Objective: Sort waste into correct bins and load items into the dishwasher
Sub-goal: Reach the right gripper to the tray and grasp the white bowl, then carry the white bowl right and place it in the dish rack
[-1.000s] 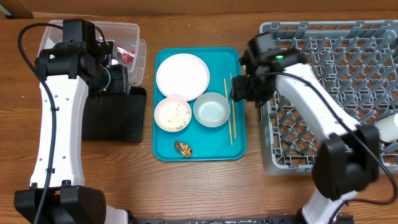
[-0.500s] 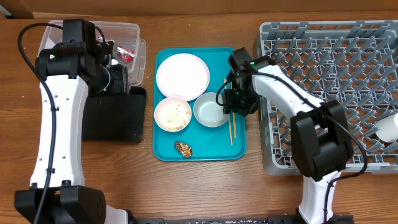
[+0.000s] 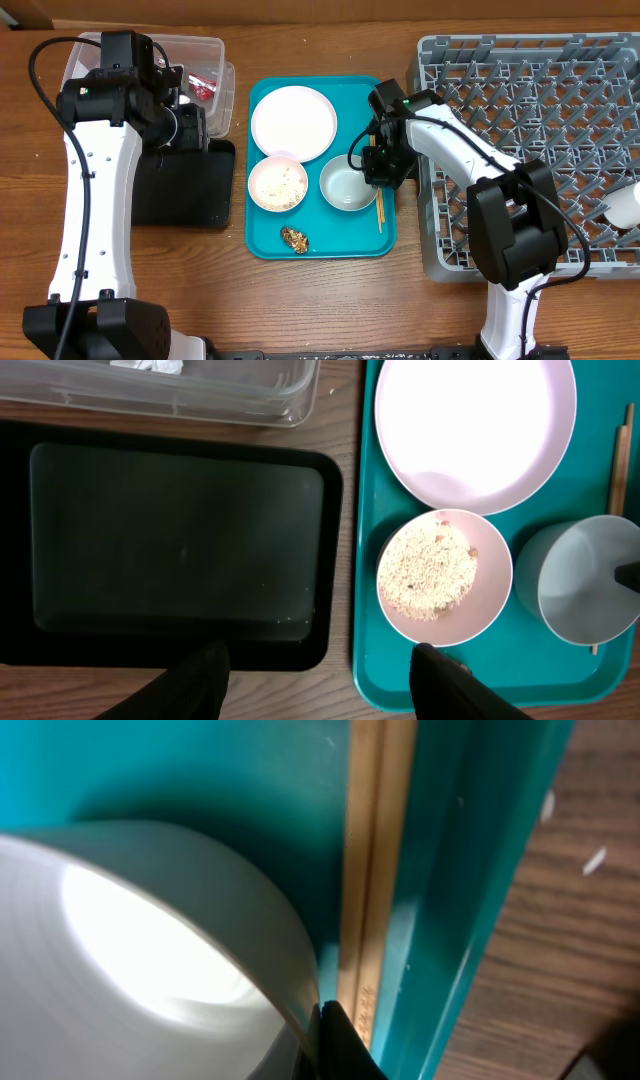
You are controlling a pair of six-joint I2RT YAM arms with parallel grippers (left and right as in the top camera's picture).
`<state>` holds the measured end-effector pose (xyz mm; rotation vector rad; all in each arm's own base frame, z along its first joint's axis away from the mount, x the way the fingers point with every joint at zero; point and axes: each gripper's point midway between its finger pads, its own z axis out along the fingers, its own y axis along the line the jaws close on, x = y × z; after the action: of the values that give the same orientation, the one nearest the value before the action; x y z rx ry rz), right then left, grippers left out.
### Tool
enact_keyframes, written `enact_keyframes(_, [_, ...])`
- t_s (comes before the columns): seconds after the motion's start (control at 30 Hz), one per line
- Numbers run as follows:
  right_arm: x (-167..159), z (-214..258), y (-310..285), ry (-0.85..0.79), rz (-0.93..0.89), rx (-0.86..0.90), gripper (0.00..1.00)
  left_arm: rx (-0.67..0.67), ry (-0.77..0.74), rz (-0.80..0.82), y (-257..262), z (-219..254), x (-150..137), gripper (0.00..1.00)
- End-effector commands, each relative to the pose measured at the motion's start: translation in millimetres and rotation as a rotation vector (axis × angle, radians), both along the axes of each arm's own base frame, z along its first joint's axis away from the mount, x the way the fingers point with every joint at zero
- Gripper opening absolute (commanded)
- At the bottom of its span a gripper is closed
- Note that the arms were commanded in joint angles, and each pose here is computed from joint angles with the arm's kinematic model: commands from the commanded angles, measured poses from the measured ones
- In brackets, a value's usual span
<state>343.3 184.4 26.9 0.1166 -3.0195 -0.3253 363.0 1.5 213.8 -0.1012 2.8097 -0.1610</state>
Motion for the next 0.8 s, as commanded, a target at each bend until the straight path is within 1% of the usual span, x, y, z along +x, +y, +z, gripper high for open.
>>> enact_keyframes(0.0, [19,35,-5,-0.088,-0.022,0.024,0.04,-0.015,-0.020,0.007,-3,7,2,0.61])
enact_keyframes(0.1, [33,71,-13,-0.177,-0.042,0.023,0.04,-0.015,-0.020,0.007,-3,7,2,0.61])
enact_keyframes(0.23, [53,130,-38,-0.349,-0.092,-0.014,0.04,-0.014,-0.020,0.007,-3,7,2,0.61])
enact_keyframes(0.33, [65,173,-71,-0.490,-0.159,-0.084,0.04,-0.014,-0.020,0.007,-3,7,2,0.60])
enact_keyframes(0.4, [71,196,-103,-0.577,-0.224,-0.169,0.04,-0.014,-0.020,0.007,-3,7,2,0.60])
enact_keyframes(0.47, [74,213,-141,-0.643,-0.299,-0.280,0.04,-0.014,-0.020,0.007,-3,7,2,0.60])
enact_keyframes(0.57, [72,233,-208,-0.703,-0.430,-0.498,0.04,-0.014,-0.021,0.007,-3,7,2,0.60])
enact_keyframes(0.7, [56,257,-295,-0.725,-0.603,-0.840,0.04,-0.015,-0.020,0.007,-3,7,2,0.59])
enact_keyframes(0.77, [47,270,-330,-0.739,-0.693,-0.976,0.04,-0.015,-0.021,0.007,-3,7,2,0.59])
